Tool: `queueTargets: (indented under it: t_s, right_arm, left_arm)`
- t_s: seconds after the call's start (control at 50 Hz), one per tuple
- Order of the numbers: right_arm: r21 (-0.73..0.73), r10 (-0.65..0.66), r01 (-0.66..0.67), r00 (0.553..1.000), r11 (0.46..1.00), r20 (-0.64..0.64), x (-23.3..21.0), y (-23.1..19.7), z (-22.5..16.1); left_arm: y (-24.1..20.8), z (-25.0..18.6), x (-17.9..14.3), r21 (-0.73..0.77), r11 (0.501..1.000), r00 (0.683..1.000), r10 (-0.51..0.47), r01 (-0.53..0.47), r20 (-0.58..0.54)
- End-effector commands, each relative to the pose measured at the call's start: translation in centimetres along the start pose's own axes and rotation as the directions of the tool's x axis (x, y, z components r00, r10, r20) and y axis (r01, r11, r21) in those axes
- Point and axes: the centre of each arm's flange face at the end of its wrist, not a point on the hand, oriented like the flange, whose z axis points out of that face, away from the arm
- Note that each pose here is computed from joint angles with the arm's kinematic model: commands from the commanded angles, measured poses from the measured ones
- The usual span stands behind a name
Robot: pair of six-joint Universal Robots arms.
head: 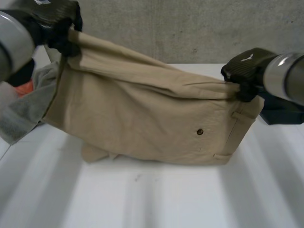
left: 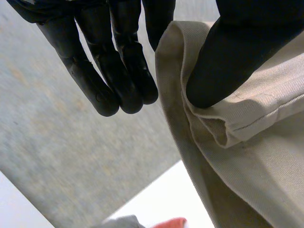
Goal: Fold the laundry.
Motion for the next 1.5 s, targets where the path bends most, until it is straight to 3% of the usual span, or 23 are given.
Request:
queueTargets:
  t_s: [0.02,0.1,0.12,0.18,0.2,0.28,0.3,0.34,0.4,0.5,0.58,0.68,0.76,0.84,0.96,1.1,1.2,1.22,1.3,1.36,1.4,1.5]
  right_arm:
    - [0.057,-0.012,0.019,0.994,0.998,-0.109,-1.1,0.2,6.1]
    - [0.279,0.052,0.044,0.943,0.959,-0.33,1.1,-3.4,8.0]
    - [0.381,0.116,0.056,0.903,0.923,-0.415,2.6,-5.2,7.9]
    - [0.52,0.211,0.101,0.836,0.848,-0.507,4.7,-7.8,7.0]
    - [0.599,0.273,0.134,0.798,0.789,-0.538,6.0,-9.4,5.9]
    - [0.692,0.343,0.196,0.755,0.695,-0.558,7.1,-11.2,4.4]
    - [0.698,0.34,0.202,0.759,0.688,-0.555,7.1,-11.3,4.2]
    - [0.701,0.326,0.207,0.773,0.682,-0.545,6.9,-11.3,4.1]
    - [0.691,0.286,0.203,0.803,0.694,-0.523,6.3,-10.8,4.4]
    - [0.628,0.218,0.161,0.849,0.761,-0.481,4.8,-8.5,6.4]
    - [0.541,0.14,0.121,0.899,0.832,-0.416,2.6,-5.4,8.8]
    - [0.372,0.027,0.08,0.961,0.925,-0.276,-2.0,1.0,12.7]
    - [0.234,-0.063,0.106,0.98,0.966,-0.187,-5.1,6.2,15.0]
    - [0.122,-0.185,0.204,0.971,0.971,-0.15,-6.2,9.2,15.2]
    - [0.027,-0.244,0.245,0.969,0.969,-0.036,-6.8,10.2,11.4]
    - [-0.099,-0.251,0.272,0.95,0.957,0.187,-7.4,11.4,5.2]
    - [-0.233,-0.296,0.406,0.87,0.884,0.395,-7.4,13.2,0.0]
    - [-0.252,-0.298,0.444,0.837,0.86,0.459,-7.4,13.6,-1.6]
    - [-0.24,-0.293,0.478,0.788,0.845,0.541,-7.5,13.9,-3.8]
    - [-0.221,-0.289,0.47,0.785,0.855,0.548,-7.5,14.0,-3.8]
    - [-0.222,-0.281,0.459,0.79,0.86,0.545,-7.6,14.0,-3.3]
    - [-0.239,-0.228,0.346,0.881,0.907,0.414,-7.0,13.3,0.4]
  left_arm:
    - [2.0,6.1,1.3,0.026,0.999,0.999,0.039,-0.038,-0.01]
    - [-1.4,8.7,0.7,0.249,0.966,0.997,0.055,-0.069,0.06]
    - [-4.0,8.8,-0.3,0.369,0.926,0.993,0.036,-0.074,0.11]
    - [-7.6,8.0,-1.4,0.524,0.85,0.988,-0.022,-0.062,0.153]
    - [-9.7,7.0,-2.2,0.615,0.787,0.984,-0.073,-0.043,0.163]
    - [-12.3,5.7,-3.4,0.738,0.674,0.977,-0.17,0.02,0.128]
    - [-12.3,5.7,-3.6,0.744,0.668,0.977,-0.177,0.028,0.122]
    - [-11.9,5.9,-3.9,0.738,0.674,0.976,-0.18,0.035,0.119]
    - [-9.8,6.9,-3.6,0.681,0.731,0.982,-0.154,0.042,0.105]
    - [-5.1,8.9,-2.5,0.553,0.83,0.988,-0.132,0.066,0.081]
    - [1.4,10.6,-0.6,0.386,0.919,0.993,-0.109,0.082,0.048]
    - [9.2,12.0,1.8,0.203,0.976,0.997,-0.079,0.077,0.003]
    - [15.7,12.2,3.9,0.037,0.999,0.999,-0.033,0.034,-0.04]
    - [18.7,10.7,5.5,-0.087,0.995,0.994,0.046,-0.055,-0.096]
    - [19.4,7.4,5.4,-0.259,0.961,0.987,0.055,-0.094,-0.153]
    - [19.2,0.7,4.9,-0.495,0.855,0.966,0.023,-0.153,-0.259]
    - [19.1,-4.3,5.3,-0.614,0.74,0.923,0.025,-0.275,-0.383]
    - [19.0,-5.8,5.5,-0.634,0.707,0.905,0.022,-0.314,-0.424]
    - [18.9,-8.8,6.4,-0.64,0.661,0.855,0.003,-0.391,-0.518]
    - [18.6,-9.9,7.4,-0.607,0.658,0.815,0.02,-0.447,-0.579]
    - [18.3,-9.2,7.6,-0.576,0.68,0.814,0.055,-0.455,-0.578]
    - [17.8,-3.7,6.8,-0.493,0.765,0.874,0.183,-0.415,-0.451]
